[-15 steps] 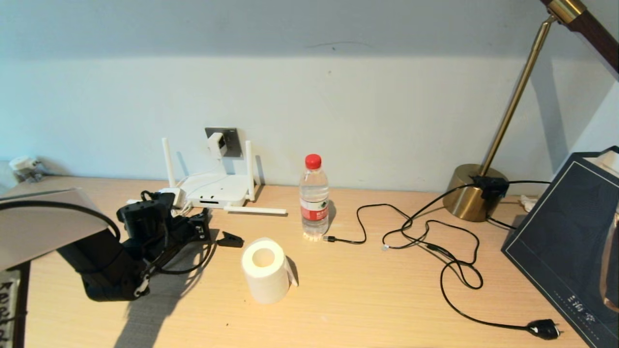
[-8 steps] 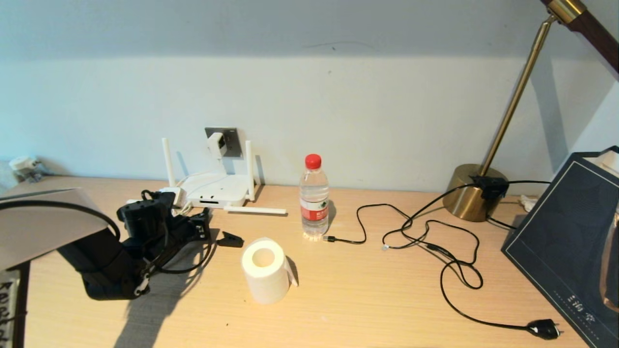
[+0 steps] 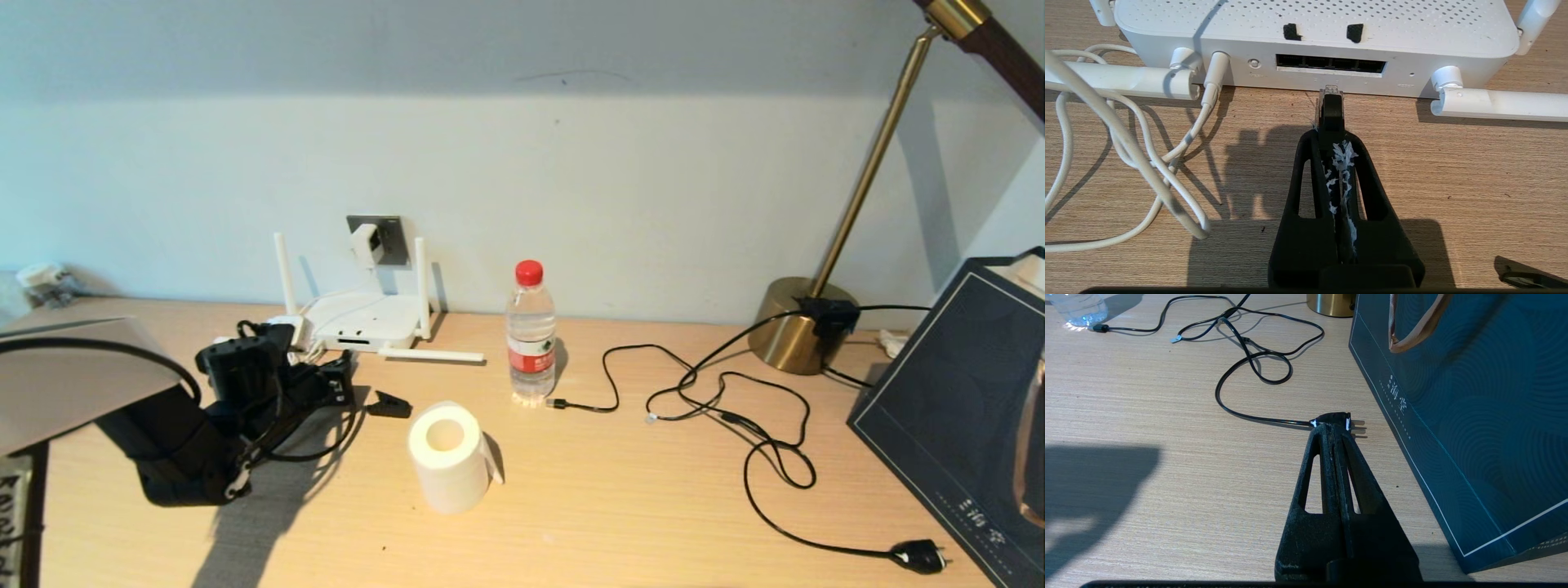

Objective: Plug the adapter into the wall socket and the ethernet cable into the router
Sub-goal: Align cable and router interface, then plug cable into router interface

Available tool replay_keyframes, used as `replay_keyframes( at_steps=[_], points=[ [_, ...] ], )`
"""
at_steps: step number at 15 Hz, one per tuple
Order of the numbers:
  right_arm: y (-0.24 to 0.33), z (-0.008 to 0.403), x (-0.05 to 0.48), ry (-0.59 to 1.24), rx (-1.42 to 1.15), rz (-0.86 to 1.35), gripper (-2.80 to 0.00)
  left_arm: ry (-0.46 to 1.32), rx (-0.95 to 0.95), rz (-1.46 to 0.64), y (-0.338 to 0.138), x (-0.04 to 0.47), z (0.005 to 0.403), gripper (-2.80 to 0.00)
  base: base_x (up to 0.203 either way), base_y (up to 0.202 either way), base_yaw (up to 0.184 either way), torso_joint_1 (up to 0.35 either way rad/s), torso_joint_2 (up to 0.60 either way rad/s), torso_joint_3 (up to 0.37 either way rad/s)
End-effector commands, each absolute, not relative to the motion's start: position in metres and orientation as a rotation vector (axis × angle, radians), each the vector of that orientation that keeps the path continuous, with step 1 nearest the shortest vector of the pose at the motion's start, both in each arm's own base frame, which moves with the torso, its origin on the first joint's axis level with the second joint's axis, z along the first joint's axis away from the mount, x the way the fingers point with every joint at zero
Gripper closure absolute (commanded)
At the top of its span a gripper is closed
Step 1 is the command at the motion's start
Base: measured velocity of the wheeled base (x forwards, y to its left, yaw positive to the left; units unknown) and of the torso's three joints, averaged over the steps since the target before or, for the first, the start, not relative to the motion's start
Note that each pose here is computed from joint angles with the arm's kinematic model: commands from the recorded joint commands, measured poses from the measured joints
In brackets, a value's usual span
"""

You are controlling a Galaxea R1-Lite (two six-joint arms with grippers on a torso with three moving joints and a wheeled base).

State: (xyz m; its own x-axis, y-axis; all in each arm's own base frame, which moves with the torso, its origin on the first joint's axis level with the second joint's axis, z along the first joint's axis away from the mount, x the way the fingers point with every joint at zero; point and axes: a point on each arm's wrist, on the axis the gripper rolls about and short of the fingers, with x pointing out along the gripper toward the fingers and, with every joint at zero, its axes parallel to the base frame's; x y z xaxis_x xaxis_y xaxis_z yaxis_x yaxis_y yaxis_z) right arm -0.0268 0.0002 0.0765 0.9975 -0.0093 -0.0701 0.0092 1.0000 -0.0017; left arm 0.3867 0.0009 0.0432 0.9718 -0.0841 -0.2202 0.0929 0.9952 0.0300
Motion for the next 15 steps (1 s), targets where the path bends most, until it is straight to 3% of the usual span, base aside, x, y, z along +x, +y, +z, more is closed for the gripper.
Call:
replay_keyframes(
  at_steps=[1,15],
  points=[
    [0.0002,0.0765,-0.0267,0.072,-0.001,-0.009,0.00,0.212,0.040,-0.084,0.0038,0.3867,0.0445,0.00,0.000,0.000,0.000,0.000,0.00,0.000],
    [0.0002,0.0765,-0.0267,0.072,-0.001,-0.009,0.00,0.212,0.037,-0.076,0.0113,0.3869,0.0442,0.00,0.000,0.000,0.000,0.000,0.00,0.000]
  ],
)
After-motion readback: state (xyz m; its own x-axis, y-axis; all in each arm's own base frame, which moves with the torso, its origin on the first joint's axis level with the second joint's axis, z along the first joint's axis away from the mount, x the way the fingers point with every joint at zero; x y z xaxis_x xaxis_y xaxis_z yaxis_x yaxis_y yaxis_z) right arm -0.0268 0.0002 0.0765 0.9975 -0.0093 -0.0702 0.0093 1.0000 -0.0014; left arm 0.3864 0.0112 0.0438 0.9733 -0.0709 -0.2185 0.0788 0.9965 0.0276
